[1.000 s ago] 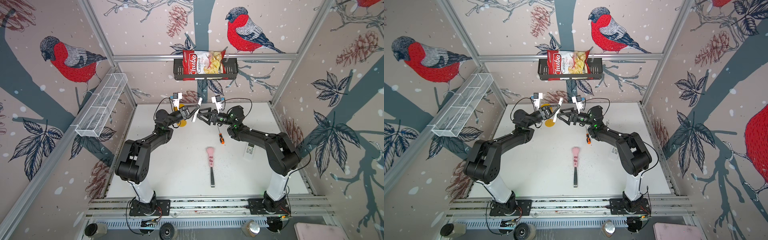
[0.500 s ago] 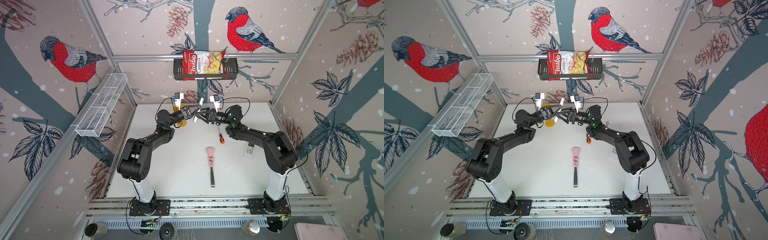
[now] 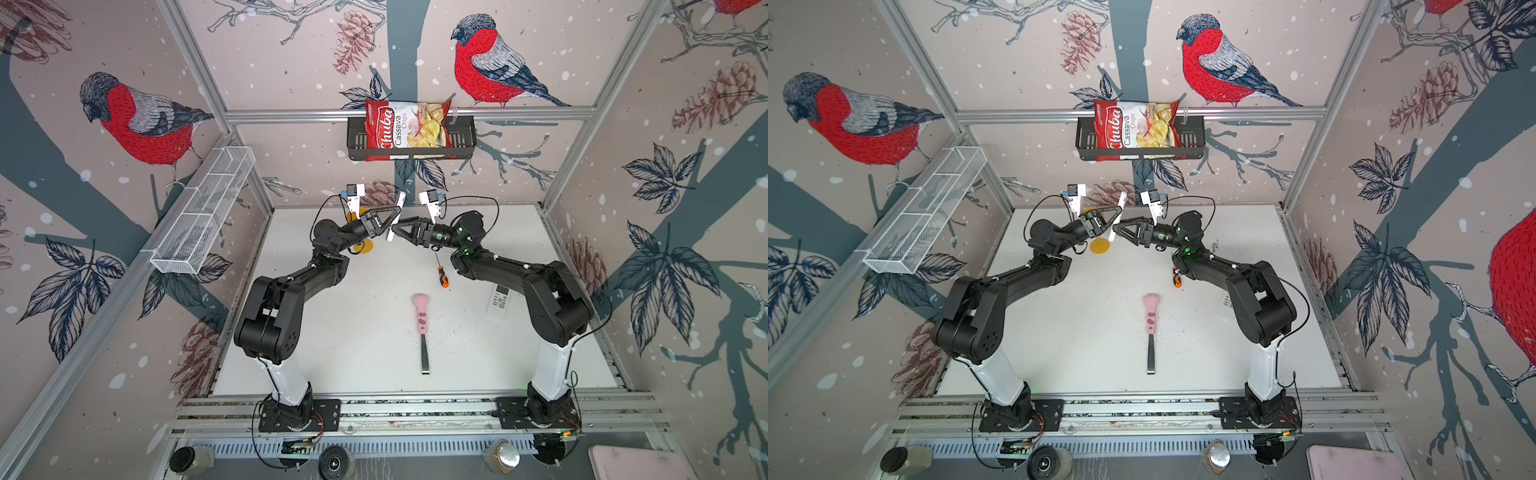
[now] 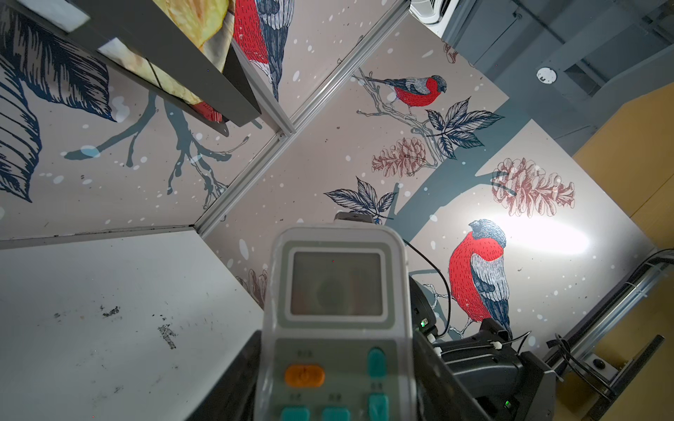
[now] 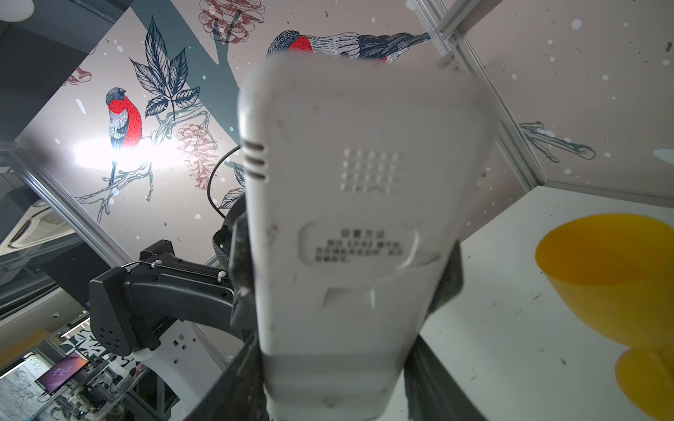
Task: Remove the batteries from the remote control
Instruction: 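Grip the remote's lower end with the right gripper, then release left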
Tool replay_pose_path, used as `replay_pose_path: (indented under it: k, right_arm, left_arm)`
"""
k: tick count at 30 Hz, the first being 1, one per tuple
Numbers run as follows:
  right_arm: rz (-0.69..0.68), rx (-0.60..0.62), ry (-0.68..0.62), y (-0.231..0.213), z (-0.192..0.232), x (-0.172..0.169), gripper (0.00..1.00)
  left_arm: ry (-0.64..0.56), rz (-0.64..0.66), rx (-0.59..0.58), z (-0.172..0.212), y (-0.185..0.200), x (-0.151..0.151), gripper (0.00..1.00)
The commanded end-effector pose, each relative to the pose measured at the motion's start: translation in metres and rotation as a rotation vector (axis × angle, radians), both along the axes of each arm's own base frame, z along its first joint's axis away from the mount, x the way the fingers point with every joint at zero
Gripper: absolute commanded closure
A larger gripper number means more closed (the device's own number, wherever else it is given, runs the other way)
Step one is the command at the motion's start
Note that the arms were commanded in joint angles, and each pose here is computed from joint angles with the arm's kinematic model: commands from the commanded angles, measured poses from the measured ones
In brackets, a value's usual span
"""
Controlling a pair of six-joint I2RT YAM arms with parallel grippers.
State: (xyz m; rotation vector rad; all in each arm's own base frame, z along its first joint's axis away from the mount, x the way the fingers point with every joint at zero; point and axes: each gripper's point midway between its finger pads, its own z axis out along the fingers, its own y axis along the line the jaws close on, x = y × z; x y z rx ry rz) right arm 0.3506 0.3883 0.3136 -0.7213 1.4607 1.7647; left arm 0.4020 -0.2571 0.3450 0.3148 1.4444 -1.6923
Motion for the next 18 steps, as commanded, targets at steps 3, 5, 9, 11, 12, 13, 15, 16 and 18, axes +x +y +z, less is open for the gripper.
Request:
replay_pose_path:
  k: [3, 5, 9, 11, 12, 13, 15, 16, 18]
  right_arm:
    - [-0.003, 0.031, -0.062, -0.001, 0.011, -0.003, 0.49]
    - [-0.003, 0.032, -0.062, -0.001, 0.012, -0.002, 0.52]
    - [-0.006, 0.028, -0.062, -0.002, 0.011, -0.002, 0.6]
    - [-0.013, 0.026, -0.06, -0.004, 0.01, -0.001, 0.62]
    - [-0.015, 0.025, -0.056, -0.004, 0.009, 0.0, 0.63]
    - [-0.016, 0.024, -0.055, -0.005, 0.009, 0.0, 0.64]
    - [-0.022, 0.023, -0.052, -0.007, 0.008, 0.001, 0.65]
    - [-0.023, 0.021, -0.05, -0.007, 0.007, 0.001, 0.66]
    - [-0.023, 0.021, -0.051, -0.008, 0.006, 0.001, 0.68]
  left_arm:
    - [-0.025, -0.034, 0.004, 0.004, -0.004, -0.009, 0.7]
    - [-0.025, -0.032, 0.008, 0.003, -0.004, -0.009, 0.7]
    - [-0.026, -0.022, 0.023, -0.001, -0.004, -0.008, 0.58]
    - [-0.024, -0.011, 0.037, -0.004, -0.004, -0.007, 0.47]
    - [-0.024, -0.007, 0.043, -0.005, -0.004, -0.006, 0.42]
    - [-0.025, -0.003, 0.047, -0.006, -0.004, -0.005, 0.39]
    - [-0.021, 0.006, 0.05, -0.008, -0.003, -0.003, 0.35]
    - [-0.018, 0.006, 0.05, -0.009, -0.003, -0.002, 0.33]
    - [-0.012, 0.011, 0.051, -0.012, -0.002, 0.0, 0.31]
